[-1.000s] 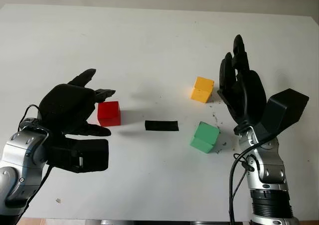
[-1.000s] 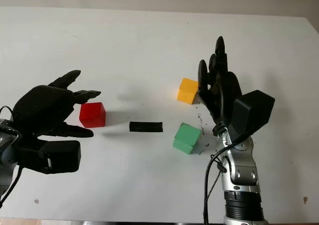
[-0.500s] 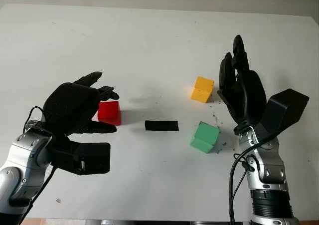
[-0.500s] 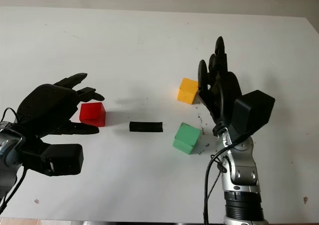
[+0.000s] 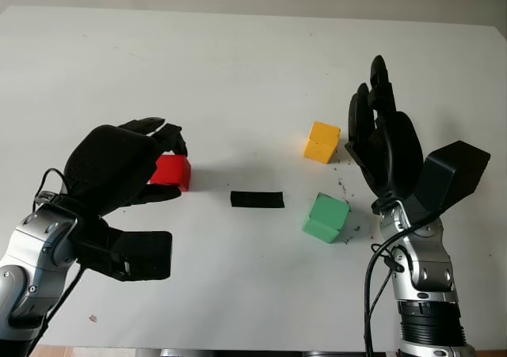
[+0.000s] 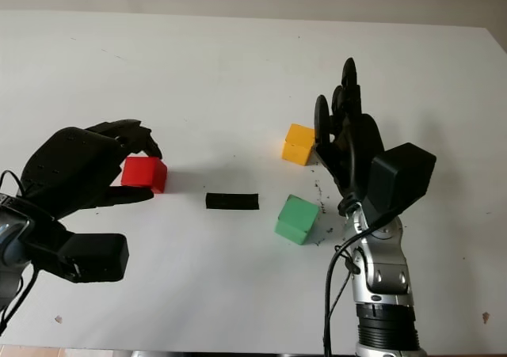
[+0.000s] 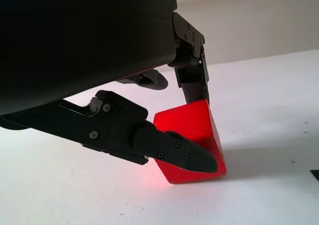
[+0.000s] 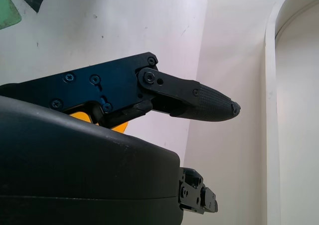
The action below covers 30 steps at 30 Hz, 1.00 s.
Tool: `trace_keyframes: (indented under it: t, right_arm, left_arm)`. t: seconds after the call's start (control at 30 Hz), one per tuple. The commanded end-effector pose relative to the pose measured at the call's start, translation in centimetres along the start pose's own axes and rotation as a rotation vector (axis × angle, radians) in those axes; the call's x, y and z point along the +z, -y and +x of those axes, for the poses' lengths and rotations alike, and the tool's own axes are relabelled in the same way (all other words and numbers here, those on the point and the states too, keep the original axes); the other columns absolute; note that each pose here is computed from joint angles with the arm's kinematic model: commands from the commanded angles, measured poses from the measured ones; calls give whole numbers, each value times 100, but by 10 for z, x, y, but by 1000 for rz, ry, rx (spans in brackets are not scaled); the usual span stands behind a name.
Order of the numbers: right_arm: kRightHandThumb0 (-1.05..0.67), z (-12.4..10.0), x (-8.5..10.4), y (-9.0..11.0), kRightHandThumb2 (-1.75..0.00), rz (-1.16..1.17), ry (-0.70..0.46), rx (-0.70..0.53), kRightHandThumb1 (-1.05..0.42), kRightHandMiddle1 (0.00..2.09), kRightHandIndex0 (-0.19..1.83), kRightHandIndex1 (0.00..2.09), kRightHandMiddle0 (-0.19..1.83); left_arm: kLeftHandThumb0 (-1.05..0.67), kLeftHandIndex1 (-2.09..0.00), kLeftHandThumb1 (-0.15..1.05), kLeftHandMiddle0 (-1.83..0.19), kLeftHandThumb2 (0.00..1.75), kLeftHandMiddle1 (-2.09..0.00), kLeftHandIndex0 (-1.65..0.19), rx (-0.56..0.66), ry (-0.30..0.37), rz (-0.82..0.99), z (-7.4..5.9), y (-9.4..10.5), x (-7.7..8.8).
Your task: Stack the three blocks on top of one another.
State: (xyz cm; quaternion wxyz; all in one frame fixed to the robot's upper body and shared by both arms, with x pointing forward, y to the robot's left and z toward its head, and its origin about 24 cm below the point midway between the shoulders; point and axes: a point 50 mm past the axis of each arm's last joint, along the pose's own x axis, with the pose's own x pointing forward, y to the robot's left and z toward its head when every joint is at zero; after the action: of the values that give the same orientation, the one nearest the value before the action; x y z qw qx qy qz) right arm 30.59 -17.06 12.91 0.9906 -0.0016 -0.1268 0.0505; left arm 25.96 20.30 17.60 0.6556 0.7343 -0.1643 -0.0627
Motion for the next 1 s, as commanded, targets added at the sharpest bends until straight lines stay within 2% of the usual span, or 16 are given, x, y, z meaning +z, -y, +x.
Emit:
trace_keyframes:
  t: [0.0,0.27,0.5,0.77,0.9,0.97]
  right_arm:
    - [-65,-1,0,1,-65,-4,10,-2,-105,0,-19,0,-19]
    - [-66,-2,-1,0,-64,-5,0,-7,-105,0,-19,0,-19]
    - [-65,-3,-2,-2,-64,8,0,-7,-105,0,-19,0,-19]
    - [-66,-5,-2,-2,-62,16,-5,-21,-105,0,-19,0,-19]
    - [-65,-5,-3,-1,-62,16,-7,-16,-105,0,-19,0,-19]
    - [-66,-5,-2,-2,-62,11,-7,-16,-105,0,-19,0,-19]
  left_arm:
    - [-44,-139,105,-38,10,-10,-28,29,20,52,0,-14,2]
    - [-44,-139,105,-39,8,-9,-29,56,92,35,2,-34,15]
    - [-40,-150,104,-35,7,-6,-26,118,242,-182,9,-51,34]
    - [-43,-158,104,-29,6,-4,-24,170,316,-415,25,-43,51]
    - [-42,-159,104,-28,6,-4,-24,175,316,-582,32,-33,55]
    - [-43,-159,105,-27,9,-4,-22,162,291,-651,34,-24,57]
